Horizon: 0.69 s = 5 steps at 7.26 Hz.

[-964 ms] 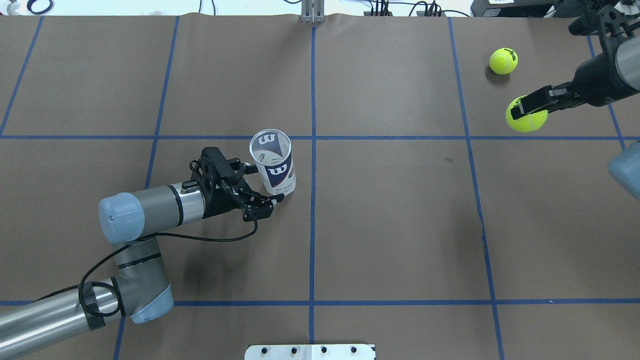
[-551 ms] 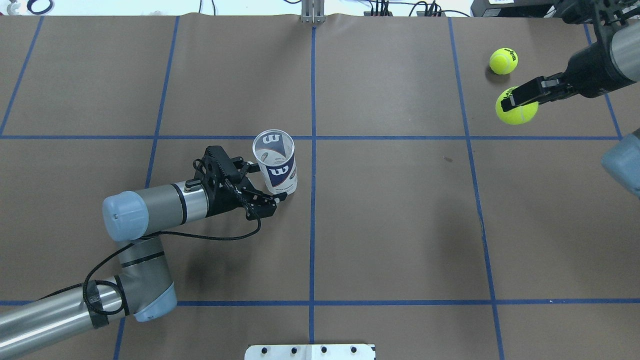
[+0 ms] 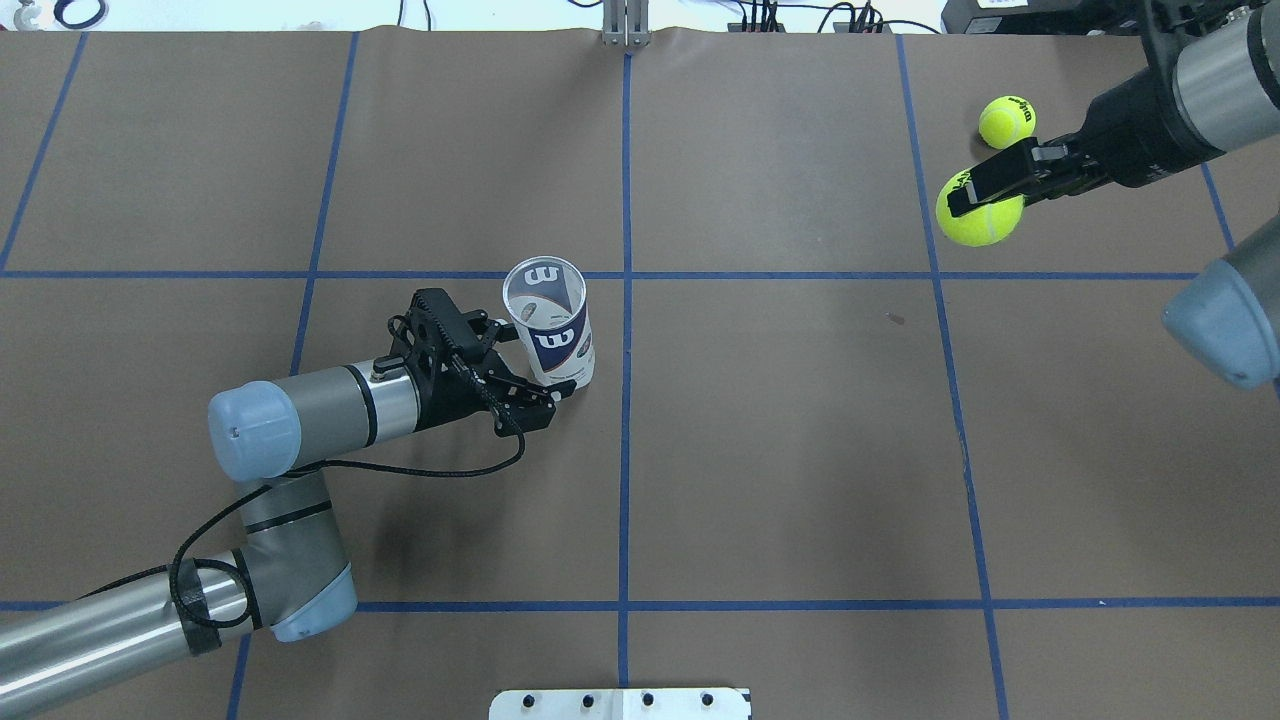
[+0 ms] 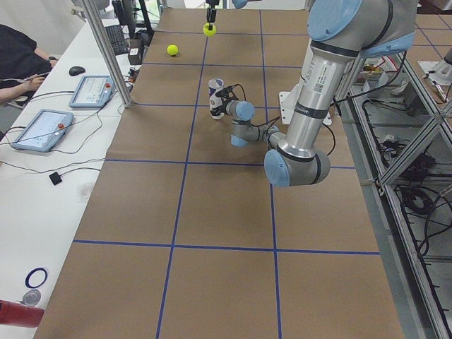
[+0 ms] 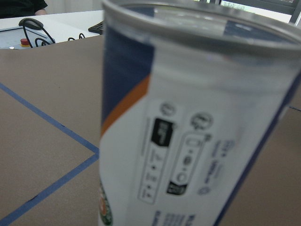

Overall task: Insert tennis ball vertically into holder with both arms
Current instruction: 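Carry the ball with the right gripper toward the can held by the left gripper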

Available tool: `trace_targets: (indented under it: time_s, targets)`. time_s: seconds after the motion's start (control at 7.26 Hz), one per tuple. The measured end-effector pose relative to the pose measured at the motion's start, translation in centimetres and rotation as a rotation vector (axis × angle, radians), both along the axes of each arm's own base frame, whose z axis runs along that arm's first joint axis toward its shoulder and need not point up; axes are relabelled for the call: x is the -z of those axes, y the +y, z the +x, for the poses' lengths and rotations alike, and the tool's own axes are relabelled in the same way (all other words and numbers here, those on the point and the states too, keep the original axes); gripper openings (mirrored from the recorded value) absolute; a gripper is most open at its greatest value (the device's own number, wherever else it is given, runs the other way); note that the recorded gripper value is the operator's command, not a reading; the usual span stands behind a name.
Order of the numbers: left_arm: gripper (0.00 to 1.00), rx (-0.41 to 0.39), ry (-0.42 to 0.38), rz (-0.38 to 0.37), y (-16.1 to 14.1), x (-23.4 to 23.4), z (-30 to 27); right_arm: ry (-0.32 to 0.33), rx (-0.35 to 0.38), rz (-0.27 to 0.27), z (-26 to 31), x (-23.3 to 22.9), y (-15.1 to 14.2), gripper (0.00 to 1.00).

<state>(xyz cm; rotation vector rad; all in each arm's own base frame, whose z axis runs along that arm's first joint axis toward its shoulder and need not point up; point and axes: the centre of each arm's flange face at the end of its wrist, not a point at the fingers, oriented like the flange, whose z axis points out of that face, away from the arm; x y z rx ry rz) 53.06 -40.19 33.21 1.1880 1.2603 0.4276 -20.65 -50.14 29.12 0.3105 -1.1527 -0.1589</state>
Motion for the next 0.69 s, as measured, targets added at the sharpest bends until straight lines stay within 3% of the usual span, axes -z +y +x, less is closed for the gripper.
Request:
trace_targets:
  time_s: [0.69]
  targets:
    - [0.98, 0.023, -0.004, -0.005, -0.5, 0.2, 0.5, -0.054, 0.014, -0.027, -3.6, 4.5, 1.0, 0.00]
